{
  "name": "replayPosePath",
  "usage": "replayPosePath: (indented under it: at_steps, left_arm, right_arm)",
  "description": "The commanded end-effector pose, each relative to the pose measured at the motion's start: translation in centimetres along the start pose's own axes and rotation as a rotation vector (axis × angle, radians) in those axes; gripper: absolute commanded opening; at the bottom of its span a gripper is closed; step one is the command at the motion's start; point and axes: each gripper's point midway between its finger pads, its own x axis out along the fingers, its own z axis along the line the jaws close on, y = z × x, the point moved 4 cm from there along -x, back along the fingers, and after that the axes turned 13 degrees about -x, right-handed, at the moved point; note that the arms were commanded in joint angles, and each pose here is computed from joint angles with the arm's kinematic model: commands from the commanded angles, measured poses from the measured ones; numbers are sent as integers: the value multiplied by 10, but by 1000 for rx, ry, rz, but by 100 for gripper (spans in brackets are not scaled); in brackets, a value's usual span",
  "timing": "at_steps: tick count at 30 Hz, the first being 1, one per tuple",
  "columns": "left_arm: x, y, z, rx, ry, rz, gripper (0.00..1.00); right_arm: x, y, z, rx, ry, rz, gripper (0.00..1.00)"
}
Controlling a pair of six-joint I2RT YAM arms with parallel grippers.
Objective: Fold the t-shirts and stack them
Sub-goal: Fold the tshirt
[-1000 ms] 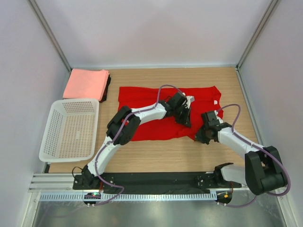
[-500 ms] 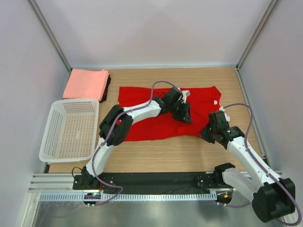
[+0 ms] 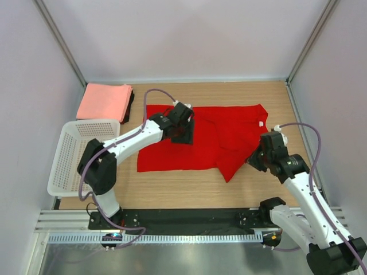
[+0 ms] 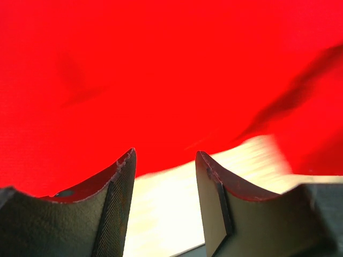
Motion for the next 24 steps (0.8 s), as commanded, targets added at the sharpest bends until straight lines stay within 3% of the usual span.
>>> replayPosePath:
  at_steps: [1, 6, 14, 24]
  left_arm:
    - [-27, 18, 64, -23, -275, -16, 50]
    - [-51, 39, 97, -131, -267, -47, 50]
    - [-59, 64, 163, -391, -280, -40, 51]
    - [-56, 74, 197, -597, -283, -128, 51]
  right_arm:
    - [-19, -18, 12, -25, -52, -62, 1]
    - [-22, -17, 19, -13, -106, -50, 1]
    - [-31, -19, 4, 57, -41, -136, 1]
    - [-32, -29, 5, 96, -29, -192, 1]
